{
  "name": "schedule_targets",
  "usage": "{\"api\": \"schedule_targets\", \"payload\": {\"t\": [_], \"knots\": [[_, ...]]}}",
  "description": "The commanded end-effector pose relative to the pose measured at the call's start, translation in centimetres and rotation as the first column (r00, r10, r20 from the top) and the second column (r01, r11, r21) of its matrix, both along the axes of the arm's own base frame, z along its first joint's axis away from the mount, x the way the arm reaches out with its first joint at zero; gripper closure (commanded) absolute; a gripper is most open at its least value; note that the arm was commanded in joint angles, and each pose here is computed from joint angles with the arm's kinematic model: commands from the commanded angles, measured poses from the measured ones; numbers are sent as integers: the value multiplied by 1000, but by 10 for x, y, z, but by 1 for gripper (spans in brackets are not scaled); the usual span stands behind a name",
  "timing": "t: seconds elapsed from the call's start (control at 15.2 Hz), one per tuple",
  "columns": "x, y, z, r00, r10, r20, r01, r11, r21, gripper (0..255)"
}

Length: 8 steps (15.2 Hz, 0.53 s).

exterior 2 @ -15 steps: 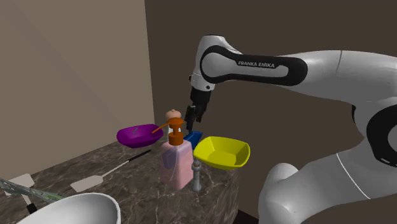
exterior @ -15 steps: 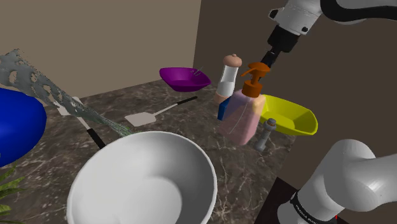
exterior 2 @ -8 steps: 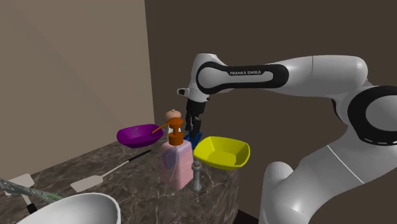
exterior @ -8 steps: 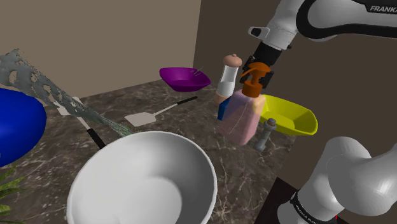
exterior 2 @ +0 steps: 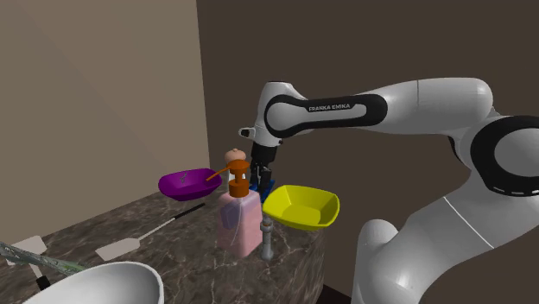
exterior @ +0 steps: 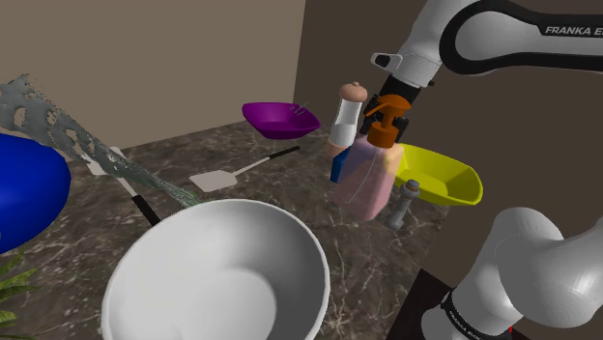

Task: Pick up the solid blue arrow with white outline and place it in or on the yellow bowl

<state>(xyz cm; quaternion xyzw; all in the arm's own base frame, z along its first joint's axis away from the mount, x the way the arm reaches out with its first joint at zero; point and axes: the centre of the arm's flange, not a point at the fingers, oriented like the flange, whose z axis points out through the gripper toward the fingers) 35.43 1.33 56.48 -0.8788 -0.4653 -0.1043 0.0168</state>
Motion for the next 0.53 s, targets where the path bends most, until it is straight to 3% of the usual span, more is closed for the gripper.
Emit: {"api": "schedule_targets", "payload": {"t": [0.0, 0.13, 0.2, 0.46], "knots": [[0, 0, 0, 1000, 0, 0, 0, 1000, 0, 0], [0, 0, 0, 1000, 0, 0, 0, 1000, 0, 0], [0, 0, 0, 1000, 0, 0, 0, 1000, 0, 255], [0, 0, 0, 1000, 0, 0, 0, 1000, 0, 255]]}}
